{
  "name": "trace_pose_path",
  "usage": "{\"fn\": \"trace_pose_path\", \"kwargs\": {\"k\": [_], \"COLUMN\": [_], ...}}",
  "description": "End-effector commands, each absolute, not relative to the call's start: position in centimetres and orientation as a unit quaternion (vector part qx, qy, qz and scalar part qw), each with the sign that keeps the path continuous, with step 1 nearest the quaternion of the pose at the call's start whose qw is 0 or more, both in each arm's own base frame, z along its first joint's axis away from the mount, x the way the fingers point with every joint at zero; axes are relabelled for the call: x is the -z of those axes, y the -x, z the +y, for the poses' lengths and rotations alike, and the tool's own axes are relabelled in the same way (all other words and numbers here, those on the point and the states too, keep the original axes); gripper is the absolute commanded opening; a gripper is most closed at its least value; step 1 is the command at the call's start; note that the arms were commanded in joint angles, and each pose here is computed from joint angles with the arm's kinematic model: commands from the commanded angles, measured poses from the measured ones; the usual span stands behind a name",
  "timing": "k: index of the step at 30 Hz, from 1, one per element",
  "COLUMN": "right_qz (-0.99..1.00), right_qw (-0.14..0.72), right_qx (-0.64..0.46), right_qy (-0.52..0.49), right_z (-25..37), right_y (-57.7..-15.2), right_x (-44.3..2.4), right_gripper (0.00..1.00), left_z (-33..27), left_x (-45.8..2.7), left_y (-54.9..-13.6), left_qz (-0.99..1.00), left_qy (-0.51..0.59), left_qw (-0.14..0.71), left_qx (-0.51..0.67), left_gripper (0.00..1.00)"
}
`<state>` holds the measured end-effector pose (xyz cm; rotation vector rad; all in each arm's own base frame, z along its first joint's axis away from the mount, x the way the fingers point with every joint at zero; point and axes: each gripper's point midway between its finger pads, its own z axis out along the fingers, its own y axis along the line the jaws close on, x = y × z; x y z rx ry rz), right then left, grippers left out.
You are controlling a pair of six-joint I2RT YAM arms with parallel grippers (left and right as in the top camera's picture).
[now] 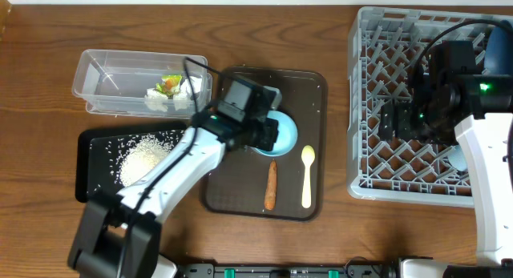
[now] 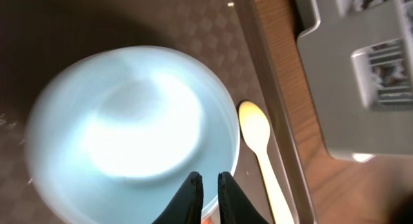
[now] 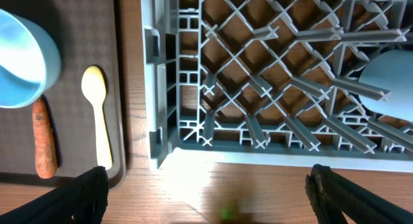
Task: Sort waste into correct bins and load items into the dishwasher rack
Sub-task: 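Carry the empty bowl with the left gripper and set it on the brown tray, then reach the right gripper to the light-blue bowl and grasp its rim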
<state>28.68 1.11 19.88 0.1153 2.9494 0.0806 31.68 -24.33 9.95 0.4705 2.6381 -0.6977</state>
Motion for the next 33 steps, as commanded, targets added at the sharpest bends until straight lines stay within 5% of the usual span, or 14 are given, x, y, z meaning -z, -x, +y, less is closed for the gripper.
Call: {"fn": "trace_pose_path", "kwargs": {"k": [1, 11, 23, 33], "right_qz": [0.994, 0.992, 0.965, 0.969], "right_qw": [0.096, 0.106, 0.191, 0.147], "right_qx": [-0.022, -0.058, -0.163, -0.158], "right_qy": [-0.039, -0.034, 0.077, 0.121], "right_z": [0.8, 2.0, 11.0, 19.1], "right_y": [-28.5, -29.0, -33.1, -35.6], "right_x": [-20.0, -20.2, -21.6, -14.9], "right_gripper": [0.97, 0.99, 0.98, 0.79], "left_z": [-25.2, -23.0, -7.5, -4.4], "left_x": [-8.9, -9.7, -12.7, -12.7], "left_y": [-32.5, -31.9, -26.2, -24.4], "left_qz": [0.94, 0.951, 0.991, 0.991], "left_qy": [-0.164, -0.131, 0.044, 0.098], "left_qw": [0.195, 0.178, 0.095, 0.063], "left_qx": [0.226, 0.218, 0.089, 0.07], "left_gripper": [0.13, 0.17, 0.35, 0.37]}}
